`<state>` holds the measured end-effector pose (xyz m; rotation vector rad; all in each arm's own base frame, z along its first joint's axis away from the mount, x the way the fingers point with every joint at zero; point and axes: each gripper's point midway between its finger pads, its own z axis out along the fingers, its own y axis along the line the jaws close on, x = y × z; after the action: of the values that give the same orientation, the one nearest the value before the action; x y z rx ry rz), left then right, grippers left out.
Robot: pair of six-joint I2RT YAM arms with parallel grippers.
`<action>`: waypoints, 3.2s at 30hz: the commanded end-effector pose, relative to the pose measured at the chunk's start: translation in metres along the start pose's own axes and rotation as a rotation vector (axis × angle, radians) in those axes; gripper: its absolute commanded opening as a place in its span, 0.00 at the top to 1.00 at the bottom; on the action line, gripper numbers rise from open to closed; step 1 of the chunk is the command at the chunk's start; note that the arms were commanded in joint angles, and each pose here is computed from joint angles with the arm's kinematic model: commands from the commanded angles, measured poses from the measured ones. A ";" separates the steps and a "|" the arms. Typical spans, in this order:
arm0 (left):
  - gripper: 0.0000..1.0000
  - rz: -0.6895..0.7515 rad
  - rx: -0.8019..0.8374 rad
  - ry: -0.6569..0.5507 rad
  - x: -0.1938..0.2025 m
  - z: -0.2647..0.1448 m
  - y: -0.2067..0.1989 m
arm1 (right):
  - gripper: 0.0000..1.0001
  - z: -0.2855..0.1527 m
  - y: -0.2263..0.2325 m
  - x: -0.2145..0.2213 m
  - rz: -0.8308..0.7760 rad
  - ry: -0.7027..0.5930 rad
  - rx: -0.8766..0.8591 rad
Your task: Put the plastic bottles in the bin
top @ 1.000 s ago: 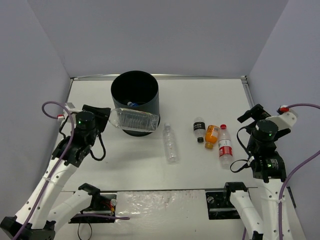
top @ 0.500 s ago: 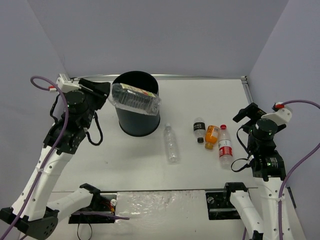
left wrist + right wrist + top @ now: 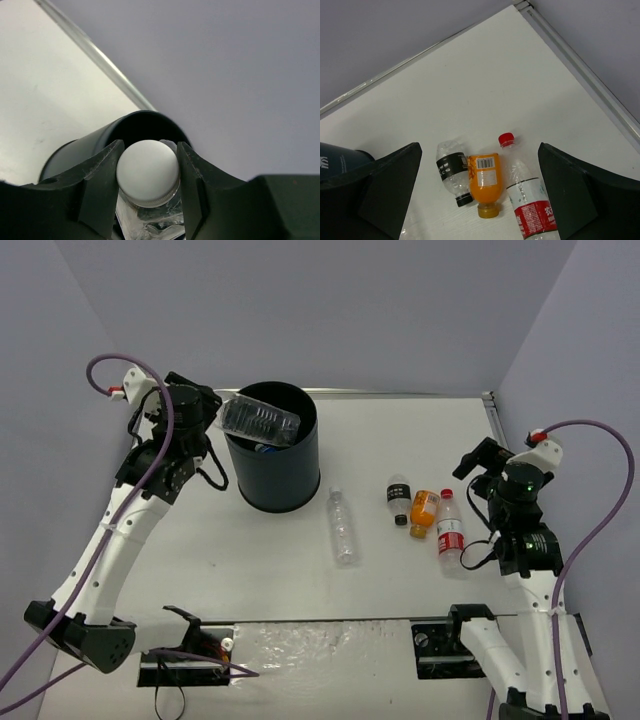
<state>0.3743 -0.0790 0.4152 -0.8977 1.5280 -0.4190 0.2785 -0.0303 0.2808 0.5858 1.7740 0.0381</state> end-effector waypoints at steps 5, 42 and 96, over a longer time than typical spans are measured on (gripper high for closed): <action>0.35 0.074 0.006 0.012 0.006 0.018 -0.003 | 0.00 0.002 0.077 0.028 -0.057 0.124 -0.414; 0.03 0.394 -0.136 0.173 0.024 -0.106 0.177 | 0.69 -0.016 0.202 0.223 -0.427 0.236 -0.263; 0.03 0.381 -0.225 0.159 0.039 -0.100 0.208 | 0.00 -0.045 0.439 -0.022 -0.540 -0.490 -0.709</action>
<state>0.2128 -0.0018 0.2491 -0.7071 1.9118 -0.0448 0.4253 0.4188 0.3540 -0.6671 1.3643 0.1262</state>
